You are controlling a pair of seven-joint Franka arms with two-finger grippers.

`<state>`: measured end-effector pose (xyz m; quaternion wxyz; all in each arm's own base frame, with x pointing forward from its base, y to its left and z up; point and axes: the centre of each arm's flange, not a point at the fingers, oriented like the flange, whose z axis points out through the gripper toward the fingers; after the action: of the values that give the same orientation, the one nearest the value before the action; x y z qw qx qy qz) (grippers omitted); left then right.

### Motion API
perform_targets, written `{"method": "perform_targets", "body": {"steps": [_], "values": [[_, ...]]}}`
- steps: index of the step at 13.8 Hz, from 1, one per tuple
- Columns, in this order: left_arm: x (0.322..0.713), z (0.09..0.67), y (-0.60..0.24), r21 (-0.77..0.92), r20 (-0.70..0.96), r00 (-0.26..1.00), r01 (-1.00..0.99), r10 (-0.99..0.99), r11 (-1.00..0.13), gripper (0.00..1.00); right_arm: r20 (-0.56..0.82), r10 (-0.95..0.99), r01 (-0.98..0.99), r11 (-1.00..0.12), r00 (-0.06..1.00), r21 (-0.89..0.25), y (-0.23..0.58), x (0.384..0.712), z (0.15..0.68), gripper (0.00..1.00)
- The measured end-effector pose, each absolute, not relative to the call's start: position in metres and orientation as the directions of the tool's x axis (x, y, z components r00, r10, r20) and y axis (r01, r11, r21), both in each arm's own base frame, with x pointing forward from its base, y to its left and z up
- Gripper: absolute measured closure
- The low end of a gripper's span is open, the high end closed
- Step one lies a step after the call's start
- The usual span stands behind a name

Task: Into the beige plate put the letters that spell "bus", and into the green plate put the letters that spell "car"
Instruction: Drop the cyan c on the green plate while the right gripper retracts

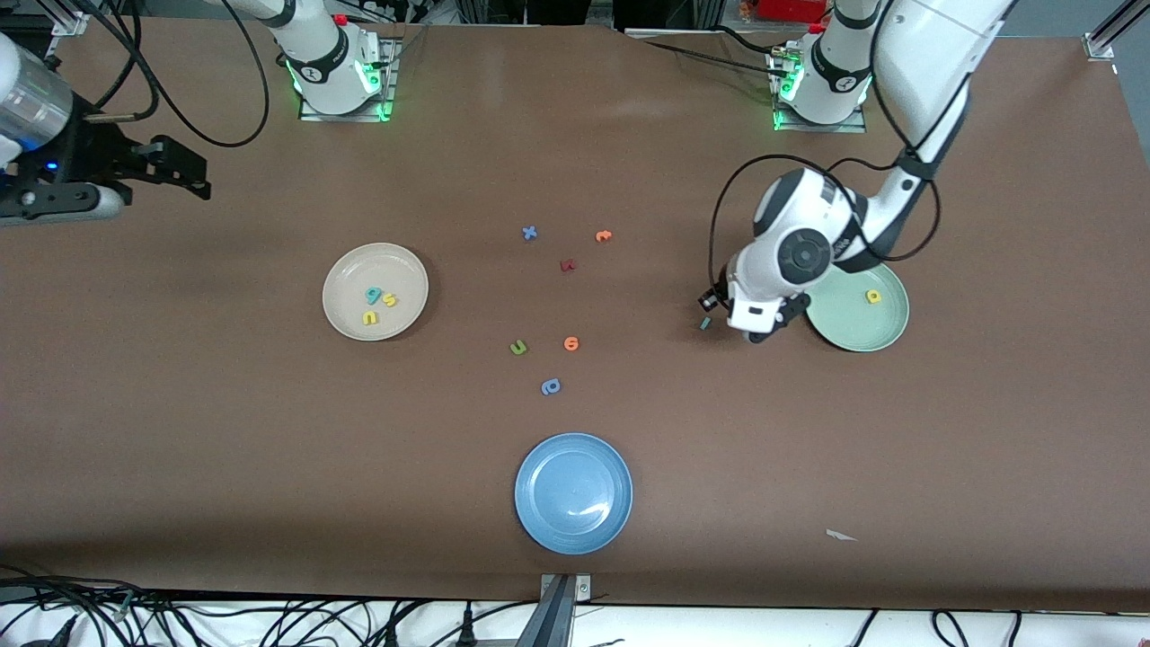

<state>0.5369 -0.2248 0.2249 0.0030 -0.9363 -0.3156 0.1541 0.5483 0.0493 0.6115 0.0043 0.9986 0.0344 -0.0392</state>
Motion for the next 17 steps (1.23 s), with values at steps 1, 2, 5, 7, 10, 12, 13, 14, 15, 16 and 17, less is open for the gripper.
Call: {"method": "perform_targets", "body": {"steps": [1, 2, 5, 7, 10, 12, 13, 14, 15, 16, 17], "values": [[0.55, 0.237, -0.205, -0.116, -0.306, 0.753, 0.578, 0.583, -0.808, 0.72, -0.069, 0.058, 0.06, -0.998, 0.996, 0.024, 0.05, 0.559, 0.606, 0.0], [0.561, 0.247, -0.18, -0.118, -0.325, 0.756, 0.564, 0.569, -0.817, 0.72, -0.053, 0.05, 0.052, -0.998, 0.997, 0.046, 0.052, 0.572, 0.6, 0.0], [0.579, 0.254, -0.092, -0.091, -0.375, 0.778, 0.511, 0.504, -0.855, 0.72, -0.029, 0.03, 0.032, -0.997, 0.999, 0.067, 0.049, 0.599, 0.593, 0.0], [0.58, 0.25, -0.036, -0.103, -0.379, 0.807, 0.45, 0.454, -0.887, 0.72, -0.035, 0.024, 0.025, -0.999, 0.999, 0.033, 0.037, 0.602, 0.592, 0.0], [0.573, 0.228, 0.019, -0.149, -0.391, 0.828, 0.375, 0.403, -0.915, 0.72, -0.042, 0.021, 0.021, -1.0, 0.999, 0.001, 0.028, 0.583, 0.601, 0.0], [0.568, 0.204, 0.027, -0.168, -0.417, 0.822, 0.348, 0.387, -0.922, 0.72, 0.0, 0.021, 0.021, -1.0, 1.0, -0.012, 0.022, 0.564, 0.606, 0.0], [0.566, 0.196, 0.025, -0.169, -0.429, 0.82, 0.341, 0.38, -0.925, 0.72, 0.013, 0.023, 0.024, -1.0, 1.0, -0.013, 0.023, 0.556, 0.608, 0.0], [0.565, 0.19, 0.022, -0.167, -0.437, 0.818, 0.336, 0.375, -0.927, 0.71, 0.019, 0.025, 0.025, -1.0, 1.0, -0.012, 0.023, 0.55, 0.609, 0.0], [0.565, 0.188, 0.021, -0.165, -0.441, 0.817, 0.333, 0.372, -0.928, 0.67, 0.024, 0.024, 0.025, -1.0, 0.999, -0.012, 0.023, 0.548, 0.609, 0.0], [0.565, 0.188, 0.019, -0.164, -0.441, 0.818, 0.332, 0.37, -0.929, 0.58, 0.032, 0.021, 0.021, -1.0, 0.999, -0.012, 0.021, 0.549, 0.609, 0.0], [0.566, 0.189, 0.018, -0.162, -0.438, 0.82, 0.331, 0.368, -0.93, 0.58, 0.043, 0.015, 0.016, -1.0, 0.999, -0.012, 0.018, 0.552, 0.607, 0.0]]}}
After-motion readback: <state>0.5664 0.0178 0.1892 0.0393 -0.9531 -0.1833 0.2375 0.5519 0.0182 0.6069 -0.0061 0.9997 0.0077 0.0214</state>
